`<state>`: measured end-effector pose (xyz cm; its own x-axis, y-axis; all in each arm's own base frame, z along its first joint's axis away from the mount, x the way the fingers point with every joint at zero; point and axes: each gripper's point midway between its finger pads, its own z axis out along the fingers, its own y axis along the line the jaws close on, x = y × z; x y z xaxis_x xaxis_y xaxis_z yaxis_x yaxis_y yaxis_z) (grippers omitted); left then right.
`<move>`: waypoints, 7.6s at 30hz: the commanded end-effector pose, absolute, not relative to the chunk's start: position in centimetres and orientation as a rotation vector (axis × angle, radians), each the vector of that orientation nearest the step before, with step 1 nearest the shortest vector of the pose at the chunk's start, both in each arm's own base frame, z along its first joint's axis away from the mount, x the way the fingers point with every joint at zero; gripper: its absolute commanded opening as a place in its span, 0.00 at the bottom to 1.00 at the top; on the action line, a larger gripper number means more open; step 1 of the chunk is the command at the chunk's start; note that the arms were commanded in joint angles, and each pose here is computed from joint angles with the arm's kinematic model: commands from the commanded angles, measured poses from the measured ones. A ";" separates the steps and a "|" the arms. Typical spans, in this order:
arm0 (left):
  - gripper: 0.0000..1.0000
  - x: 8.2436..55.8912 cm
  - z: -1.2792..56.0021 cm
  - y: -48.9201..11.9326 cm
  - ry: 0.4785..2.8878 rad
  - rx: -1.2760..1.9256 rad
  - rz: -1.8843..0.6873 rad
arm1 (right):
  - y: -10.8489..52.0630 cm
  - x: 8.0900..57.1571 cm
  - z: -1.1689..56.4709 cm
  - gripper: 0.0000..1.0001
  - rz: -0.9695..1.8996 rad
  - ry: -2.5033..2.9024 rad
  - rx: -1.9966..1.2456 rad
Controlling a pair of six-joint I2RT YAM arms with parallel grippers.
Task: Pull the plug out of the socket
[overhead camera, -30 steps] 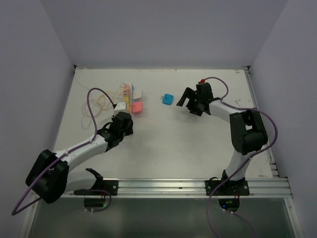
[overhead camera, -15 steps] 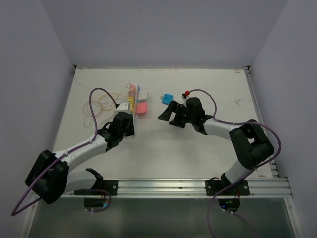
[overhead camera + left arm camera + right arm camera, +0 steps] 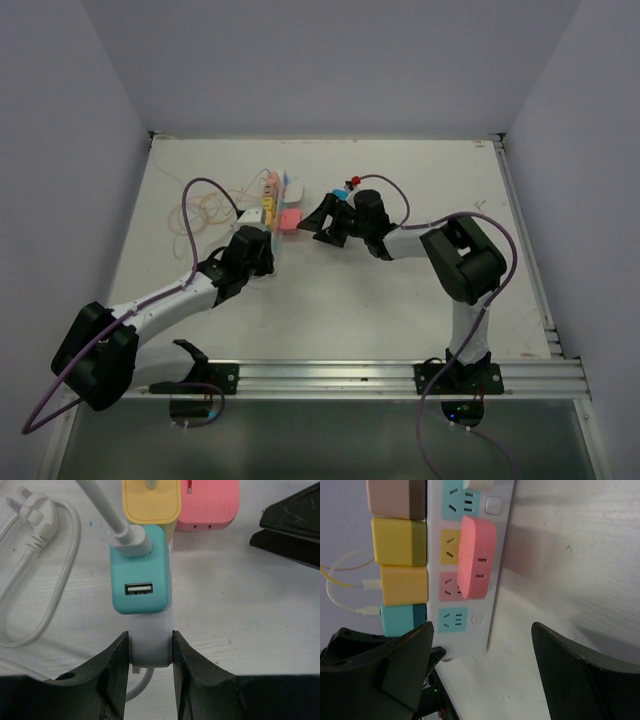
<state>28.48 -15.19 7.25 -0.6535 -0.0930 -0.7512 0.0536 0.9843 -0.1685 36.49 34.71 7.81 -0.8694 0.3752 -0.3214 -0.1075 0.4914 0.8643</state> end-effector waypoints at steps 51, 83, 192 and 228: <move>0.00 27.2 5.1 -13.0 2.339 -0.224 -0.080 | 36.0 40.9 8.8 0.00 1.715 2.000 0.377; 0.00 27.2 6.4 -10.5 2.301 -0.332 0.095 | 33.2 39.7 14.9 0.00 1.724 1.887 0.377; 0.00 25.3 7.2 -16.9 2.380 0.070 -0.194 | 36.3 45.3 9.4 0.71 1.459 2.175 0.194; 0.00 25.0 6.8 -17.2 2.387 0.049 -0.213 | 38.4 46.8 8.2 0.23 1.620 2.085 0.281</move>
